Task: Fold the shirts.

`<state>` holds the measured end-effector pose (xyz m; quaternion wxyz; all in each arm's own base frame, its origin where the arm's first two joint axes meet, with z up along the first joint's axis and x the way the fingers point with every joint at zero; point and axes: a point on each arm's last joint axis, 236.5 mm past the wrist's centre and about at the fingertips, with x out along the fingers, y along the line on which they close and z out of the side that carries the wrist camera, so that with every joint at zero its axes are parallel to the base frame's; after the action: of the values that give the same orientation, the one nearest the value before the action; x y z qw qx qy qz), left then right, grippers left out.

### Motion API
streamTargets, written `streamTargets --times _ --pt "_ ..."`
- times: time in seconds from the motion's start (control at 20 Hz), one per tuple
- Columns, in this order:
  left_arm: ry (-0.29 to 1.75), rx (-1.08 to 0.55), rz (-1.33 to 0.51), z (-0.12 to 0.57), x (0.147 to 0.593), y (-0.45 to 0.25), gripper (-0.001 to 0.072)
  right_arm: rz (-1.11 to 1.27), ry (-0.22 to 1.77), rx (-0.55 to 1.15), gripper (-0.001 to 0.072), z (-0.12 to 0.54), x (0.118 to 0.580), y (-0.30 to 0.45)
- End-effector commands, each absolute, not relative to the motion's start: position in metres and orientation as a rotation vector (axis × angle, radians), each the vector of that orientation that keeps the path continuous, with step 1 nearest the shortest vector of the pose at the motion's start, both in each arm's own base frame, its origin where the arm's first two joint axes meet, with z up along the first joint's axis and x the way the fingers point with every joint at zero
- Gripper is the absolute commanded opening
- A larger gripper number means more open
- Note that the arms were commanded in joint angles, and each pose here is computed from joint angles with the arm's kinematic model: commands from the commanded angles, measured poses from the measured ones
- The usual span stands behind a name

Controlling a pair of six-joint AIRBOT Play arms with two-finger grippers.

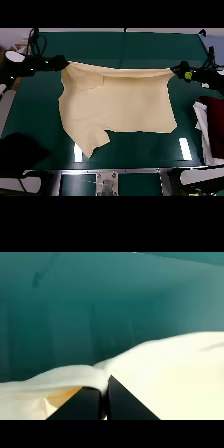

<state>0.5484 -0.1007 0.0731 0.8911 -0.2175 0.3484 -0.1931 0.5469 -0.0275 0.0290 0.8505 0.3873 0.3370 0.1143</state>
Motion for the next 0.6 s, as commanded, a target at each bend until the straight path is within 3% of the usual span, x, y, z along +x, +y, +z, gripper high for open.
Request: streamTargets --times 0.0,0.25,0.55 --pt "0.701 -0.477 -0.333 0.042 0.578 -0.09 0.0023 0.242 0.714 0.923 0.0012 -0.01 0.586 -0.031" --pt "0.583 -0.459 -0.3 0.08 0.602 -0.078 0.0023 0.281 0.584 0.922 0.0013 0.034 0.627 -0.04" --pt "0.523 -0.452 -0.277 0.098 0.612 -0.071 0.0023 0.255 0.523 0.889 0.0013 0.05 0.642 -0.04"
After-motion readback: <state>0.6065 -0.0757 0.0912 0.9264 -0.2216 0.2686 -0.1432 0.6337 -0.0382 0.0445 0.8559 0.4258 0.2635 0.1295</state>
